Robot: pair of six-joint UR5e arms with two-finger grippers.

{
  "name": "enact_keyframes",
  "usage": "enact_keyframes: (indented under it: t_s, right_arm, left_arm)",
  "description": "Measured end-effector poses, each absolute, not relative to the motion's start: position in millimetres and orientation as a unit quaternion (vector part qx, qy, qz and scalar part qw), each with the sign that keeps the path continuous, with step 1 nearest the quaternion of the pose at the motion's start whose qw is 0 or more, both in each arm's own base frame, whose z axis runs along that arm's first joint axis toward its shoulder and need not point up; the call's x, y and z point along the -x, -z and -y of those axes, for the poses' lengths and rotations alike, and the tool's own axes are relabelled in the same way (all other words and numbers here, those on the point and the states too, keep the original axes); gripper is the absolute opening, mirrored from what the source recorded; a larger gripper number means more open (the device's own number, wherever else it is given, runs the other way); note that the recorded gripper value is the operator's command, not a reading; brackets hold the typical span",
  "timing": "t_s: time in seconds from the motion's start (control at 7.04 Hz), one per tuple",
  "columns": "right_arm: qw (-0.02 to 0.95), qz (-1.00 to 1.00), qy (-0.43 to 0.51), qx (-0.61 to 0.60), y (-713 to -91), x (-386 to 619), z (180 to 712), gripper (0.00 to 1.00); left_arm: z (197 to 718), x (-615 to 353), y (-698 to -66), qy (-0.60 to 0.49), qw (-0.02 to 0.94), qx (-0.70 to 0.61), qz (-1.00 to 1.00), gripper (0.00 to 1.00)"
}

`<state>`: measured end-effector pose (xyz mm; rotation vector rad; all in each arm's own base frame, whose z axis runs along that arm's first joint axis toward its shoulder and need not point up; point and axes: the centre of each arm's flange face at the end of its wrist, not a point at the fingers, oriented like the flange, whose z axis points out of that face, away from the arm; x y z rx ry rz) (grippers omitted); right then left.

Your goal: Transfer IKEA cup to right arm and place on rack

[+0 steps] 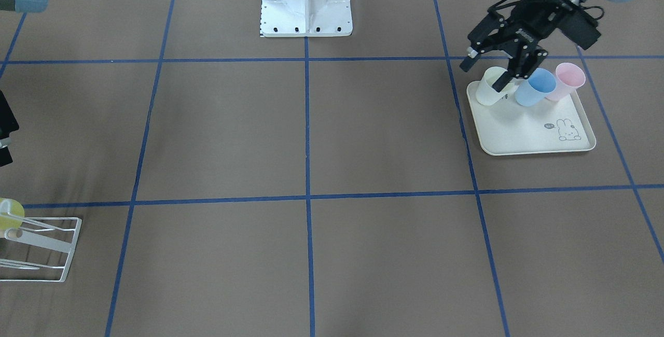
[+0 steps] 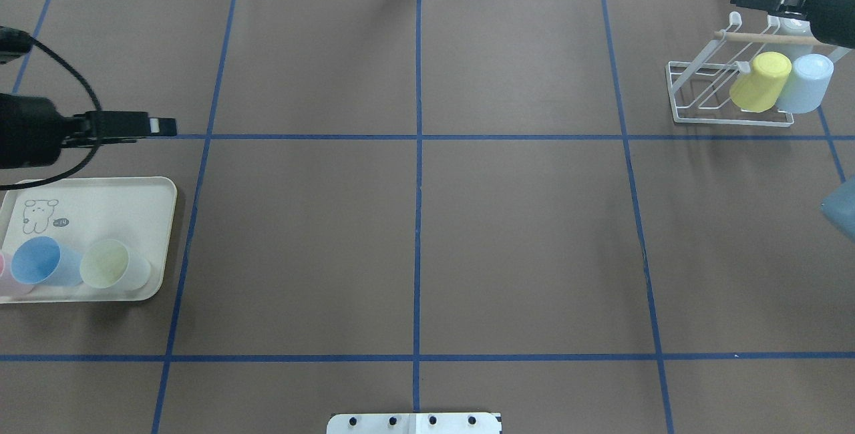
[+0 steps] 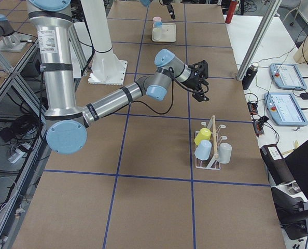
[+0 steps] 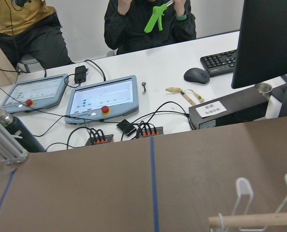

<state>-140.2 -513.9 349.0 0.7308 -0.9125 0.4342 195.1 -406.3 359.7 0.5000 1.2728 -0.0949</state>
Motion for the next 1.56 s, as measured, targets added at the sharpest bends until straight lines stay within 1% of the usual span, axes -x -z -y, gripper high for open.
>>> enact_keyframes:
  t_s: [0.43,0.85,1.14,1.56]
  right_arm:
    - [0.78,0.515,-0.207,-0.287,-293.8,186.6,509.6,1.0]
    - [0.75,0.571,-0.229,-0.241,-253.9,233.7,500.8,1.0]
    - [0.745,0.582,-0.229,-0.231,-246.4,245.6,497.1,1.0]
    - [0.745,0.584,-0.227,-0.229,-245.1,249.9,495.9,1.0]
  left_arm:
    - [370.6,-103.1,-493.2,-0.099,0.837,-0.263,-0.469,0.99]
    - [353.1,-83.7,-587.5,-0.177,0.862,-0.245,-0.408,0.99]
    - [349.5,-82.1,-620.7,-0.197,0.869,-0.232,-0.391,0.99]
    - [347.8,-84.2,-642.4,-0.201,0.875,-0.216,-0.385,0.99]
